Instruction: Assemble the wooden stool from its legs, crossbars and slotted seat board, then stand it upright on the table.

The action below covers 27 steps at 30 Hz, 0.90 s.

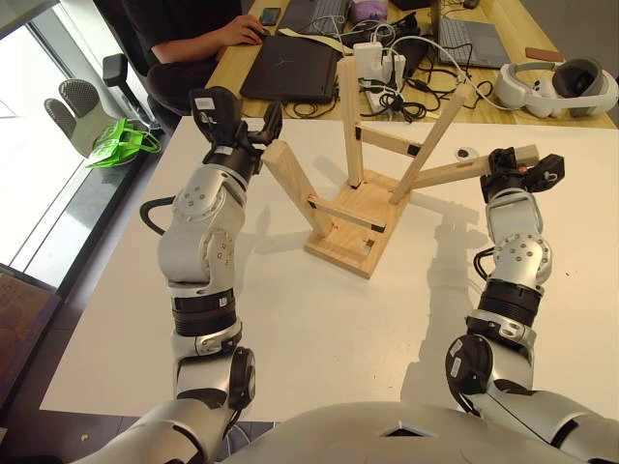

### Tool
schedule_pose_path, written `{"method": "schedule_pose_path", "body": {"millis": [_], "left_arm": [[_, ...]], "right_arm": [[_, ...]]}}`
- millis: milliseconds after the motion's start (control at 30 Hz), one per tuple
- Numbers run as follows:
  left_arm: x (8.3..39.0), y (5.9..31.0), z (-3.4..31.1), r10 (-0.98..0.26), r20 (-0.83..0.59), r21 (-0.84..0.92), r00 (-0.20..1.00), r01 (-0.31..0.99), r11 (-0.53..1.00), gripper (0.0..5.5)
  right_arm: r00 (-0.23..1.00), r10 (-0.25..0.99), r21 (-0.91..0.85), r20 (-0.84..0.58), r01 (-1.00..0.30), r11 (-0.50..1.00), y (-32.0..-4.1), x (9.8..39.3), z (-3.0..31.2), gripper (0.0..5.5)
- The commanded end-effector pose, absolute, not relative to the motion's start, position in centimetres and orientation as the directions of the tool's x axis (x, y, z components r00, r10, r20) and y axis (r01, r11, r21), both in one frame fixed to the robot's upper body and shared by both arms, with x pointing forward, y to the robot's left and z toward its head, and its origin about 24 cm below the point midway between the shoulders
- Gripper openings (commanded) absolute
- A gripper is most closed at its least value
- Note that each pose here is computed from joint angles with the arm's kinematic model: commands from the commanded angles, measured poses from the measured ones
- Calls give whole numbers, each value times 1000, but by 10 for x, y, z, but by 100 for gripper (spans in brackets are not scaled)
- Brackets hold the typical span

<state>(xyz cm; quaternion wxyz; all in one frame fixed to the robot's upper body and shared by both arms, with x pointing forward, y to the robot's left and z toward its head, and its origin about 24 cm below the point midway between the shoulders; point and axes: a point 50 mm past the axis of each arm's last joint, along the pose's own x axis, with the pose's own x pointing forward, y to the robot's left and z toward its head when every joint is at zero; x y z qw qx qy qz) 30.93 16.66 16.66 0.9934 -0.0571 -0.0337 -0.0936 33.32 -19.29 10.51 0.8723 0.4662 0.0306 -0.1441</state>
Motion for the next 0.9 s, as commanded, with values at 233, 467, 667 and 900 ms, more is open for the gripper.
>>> {"method": "schedule_pose_path", "body": {"millis": [233, 467, 667, 900], "left_arm": [[296, 141, 158, -267, 20, -170, 963, 267, 949, 321], [291, 125, 158, -278, 26, -212, 960, 277, 937, 321], [284, 139, 157, -211, 22, -212, 977, 211, 954, 321], [286, 134, 163, -235, 29, -208, 972, 236, 949, 321]], "right_arm": [[993, -64, 849, -104, 122, 515, -141, 382, 99, 99], [985, -161, 706, 64, 70, 705, -163, 391, 130, 99], [965, -245, 595, 98, 141, 791, -214, 360, 144, 99], [960, -160, 682, -229, 275, 678, -188, 330, 89, 99]]}}
